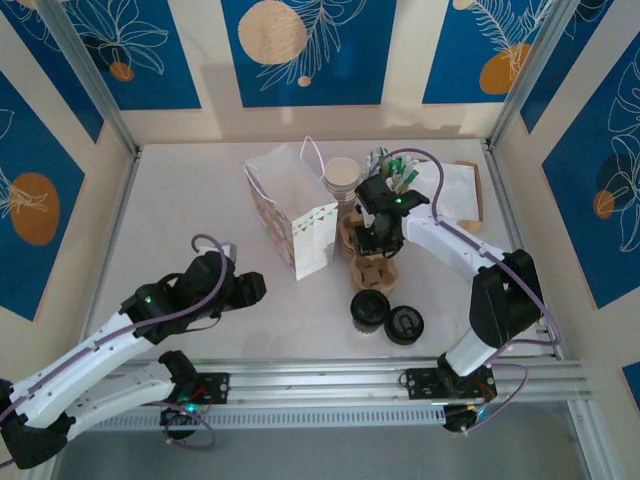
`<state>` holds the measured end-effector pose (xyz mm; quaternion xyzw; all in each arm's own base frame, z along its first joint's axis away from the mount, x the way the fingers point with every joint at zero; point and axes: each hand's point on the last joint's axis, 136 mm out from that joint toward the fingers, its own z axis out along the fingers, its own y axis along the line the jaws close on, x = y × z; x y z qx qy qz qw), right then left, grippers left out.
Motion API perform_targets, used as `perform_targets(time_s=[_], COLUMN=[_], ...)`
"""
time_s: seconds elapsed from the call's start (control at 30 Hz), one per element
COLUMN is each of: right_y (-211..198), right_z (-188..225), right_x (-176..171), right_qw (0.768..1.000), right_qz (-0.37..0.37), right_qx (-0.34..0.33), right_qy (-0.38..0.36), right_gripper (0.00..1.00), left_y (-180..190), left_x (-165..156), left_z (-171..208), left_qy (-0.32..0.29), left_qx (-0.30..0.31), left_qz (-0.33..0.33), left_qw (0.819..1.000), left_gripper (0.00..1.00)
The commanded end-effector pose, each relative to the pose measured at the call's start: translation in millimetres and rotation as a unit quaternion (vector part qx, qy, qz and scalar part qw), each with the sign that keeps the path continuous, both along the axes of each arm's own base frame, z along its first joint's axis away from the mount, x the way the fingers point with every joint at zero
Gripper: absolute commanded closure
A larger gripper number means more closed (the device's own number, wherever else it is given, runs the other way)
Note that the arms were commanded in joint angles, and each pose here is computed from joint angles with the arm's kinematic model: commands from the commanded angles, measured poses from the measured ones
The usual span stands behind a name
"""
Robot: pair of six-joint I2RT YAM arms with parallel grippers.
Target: Pack the takeout coffee
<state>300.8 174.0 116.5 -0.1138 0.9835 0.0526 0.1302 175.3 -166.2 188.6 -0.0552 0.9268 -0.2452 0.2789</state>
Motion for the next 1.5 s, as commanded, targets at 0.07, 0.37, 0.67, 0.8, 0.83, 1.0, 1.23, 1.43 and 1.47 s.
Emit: perform_targets(time_s=[0.07,0.37,0.67,0.8,0.83,1.0,1.23,1.43,1.47], right_y=[14,8,-2,-9,-9,-14,-31,-35,-35], right_z=[-1,18,56,75,79,108,139,150,151], right_x=[0,5,5,5,4,-5,-10,-12,-13], right_qw=[1.0,0.999,0.996,0.993,0.992,0.987,0.981,0.975,0.974], right_qz=[0.005,-0.021,-0.034,-0.038,-0.038,-0.043,-0.063,-0.081,-0.083], right_qx=[0.024,0.024,0.032,0.024,0.029,0.052,0.046,0.061,0.066], right_qy=[0.002,-0.026,-0.081,-0.107,-0.113,-0.144,-0.18,-0.197,-0.201], right_gripper=[0.61,0.65,0.64,0.64,0.65,0.64,0.64,0.65,0.65], left_y=[1,3,22,37,39,43,29,11,6], left_x=[3,4,8,9,10,18,50,82,86], left_z=[10,9,43,73,81,128,177,200,200], left_qy=[-0.015,-0.017,-0.049,-0.071,-0.079,-0.131,-0.175,-0.17,-0.166], left_qx=[-0.007,-0.002,0.028,0.037,0.039,0.058,0.097,0.103,0.09], left_qz=[0.003,0.006,0.029,0.051,0.053,0.041,0.053,0.085,0.085], left_qw=[1.0,1.0,0.998,0.995,0.995,0.989,0.978,0.976,0.978], left_gripper=[0.41,0.41,0.38,0.35,0.34,0.24,0.17,0.18,0.2])
